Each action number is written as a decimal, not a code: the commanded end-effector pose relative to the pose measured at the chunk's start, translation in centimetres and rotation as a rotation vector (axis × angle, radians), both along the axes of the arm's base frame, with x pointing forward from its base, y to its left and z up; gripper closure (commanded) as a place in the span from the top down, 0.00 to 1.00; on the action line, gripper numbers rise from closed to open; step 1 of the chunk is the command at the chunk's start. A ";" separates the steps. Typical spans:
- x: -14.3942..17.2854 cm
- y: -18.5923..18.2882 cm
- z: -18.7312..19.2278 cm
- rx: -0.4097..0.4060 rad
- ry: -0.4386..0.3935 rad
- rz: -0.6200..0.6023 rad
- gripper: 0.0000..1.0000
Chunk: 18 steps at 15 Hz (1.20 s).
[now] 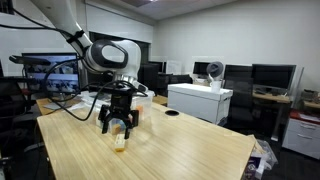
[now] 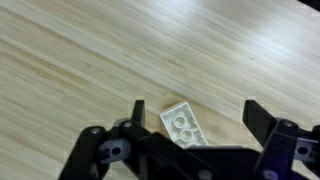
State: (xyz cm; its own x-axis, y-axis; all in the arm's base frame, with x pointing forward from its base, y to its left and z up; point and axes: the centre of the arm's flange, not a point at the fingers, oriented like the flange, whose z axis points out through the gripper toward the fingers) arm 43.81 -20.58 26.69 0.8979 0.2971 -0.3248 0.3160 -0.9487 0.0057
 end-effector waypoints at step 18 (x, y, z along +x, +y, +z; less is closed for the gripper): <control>-3.1 -1.3 -3.9 0.182 -0.386 0.297 0.35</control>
State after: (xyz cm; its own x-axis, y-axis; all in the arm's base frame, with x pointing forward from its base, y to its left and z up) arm 41.85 -21.70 22.15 0.8241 0.5620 0.0715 0.5627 -0.8266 0.0118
